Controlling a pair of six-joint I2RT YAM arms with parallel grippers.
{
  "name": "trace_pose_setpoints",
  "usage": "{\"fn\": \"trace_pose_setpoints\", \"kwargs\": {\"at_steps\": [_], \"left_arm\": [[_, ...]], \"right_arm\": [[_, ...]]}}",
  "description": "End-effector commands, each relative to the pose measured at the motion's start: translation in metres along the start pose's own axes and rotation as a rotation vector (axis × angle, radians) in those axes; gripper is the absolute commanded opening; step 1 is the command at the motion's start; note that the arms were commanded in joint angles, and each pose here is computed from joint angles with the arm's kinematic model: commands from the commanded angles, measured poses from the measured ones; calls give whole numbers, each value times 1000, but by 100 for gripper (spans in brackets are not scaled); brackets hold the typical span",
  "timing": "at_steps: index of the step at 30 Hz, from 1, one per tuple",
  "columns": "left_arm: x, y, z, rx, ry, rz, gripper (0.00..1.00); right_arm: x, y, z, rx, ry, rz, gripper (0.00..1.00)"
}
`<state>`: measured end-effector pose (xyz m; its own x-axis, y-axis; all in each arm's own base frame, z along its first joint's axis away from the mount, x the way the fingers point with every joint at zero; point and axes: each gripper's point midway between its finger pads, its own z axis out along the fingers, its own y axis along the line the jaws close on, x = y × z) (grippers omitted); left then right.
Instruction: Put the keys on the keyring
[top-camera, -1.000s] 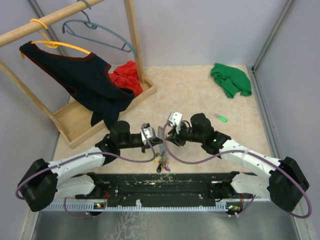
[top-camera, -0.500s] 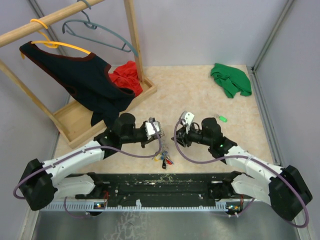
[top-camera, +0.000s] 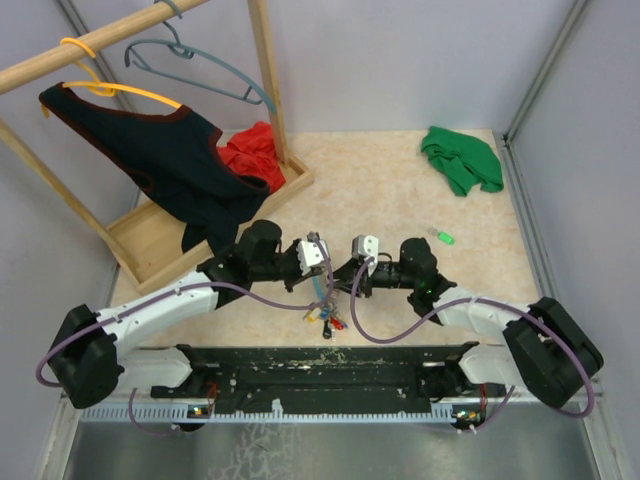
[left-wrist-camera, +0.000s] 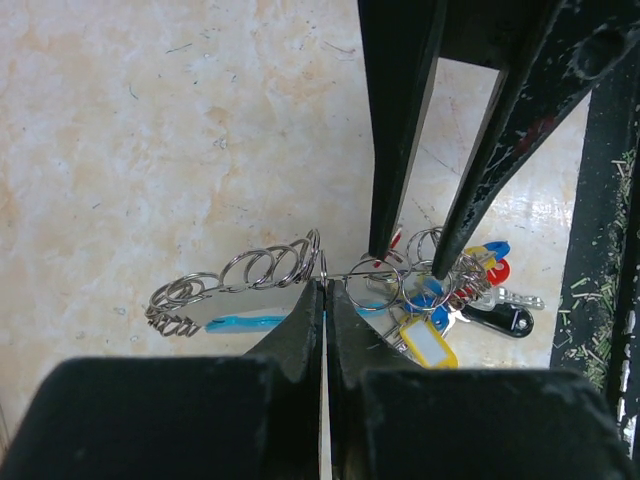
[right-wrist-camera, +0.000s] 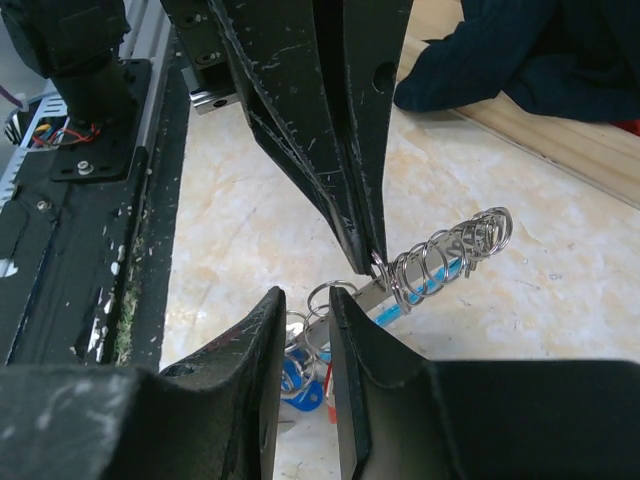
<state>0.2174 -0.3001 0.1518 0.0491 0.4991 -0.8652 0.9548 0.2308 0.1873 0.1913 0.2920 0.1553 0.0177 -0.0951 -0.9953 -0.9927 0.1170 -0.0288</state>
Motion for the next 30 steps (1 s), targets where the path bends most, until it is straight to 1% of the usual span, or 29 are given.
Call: {"fn": "trace_pose_setpoints", "kwargs": {"at_steps": [1,3,8,10,13,24,30], "left_arm": [[-18,-1,1,27,-44,35,0],[-19,-2,0,35,-50,41,0],[-20,-3,-1,46,-45,50,0],[-21,-4,-2,51,-43,55,0],[-24,-5,-3,62,-49,65,0],[-28,-11,-2,104,-67,76,0],[-31,-13,-2,119,-77,83,0]], "right_arm": [[-24,-2,8,-45,-96,-95,24],[-21,-7,9,-26,-94,-94,24],[-14,-25,4,99,-70,-104,24],[-11,-27,2,114,-53,-110,25],[-8,-26,4,94,-40,-109,24],[-17,-11,10,-24,-64,-133,25],[-16,-10,15,-62,-56,-127,22]]}}
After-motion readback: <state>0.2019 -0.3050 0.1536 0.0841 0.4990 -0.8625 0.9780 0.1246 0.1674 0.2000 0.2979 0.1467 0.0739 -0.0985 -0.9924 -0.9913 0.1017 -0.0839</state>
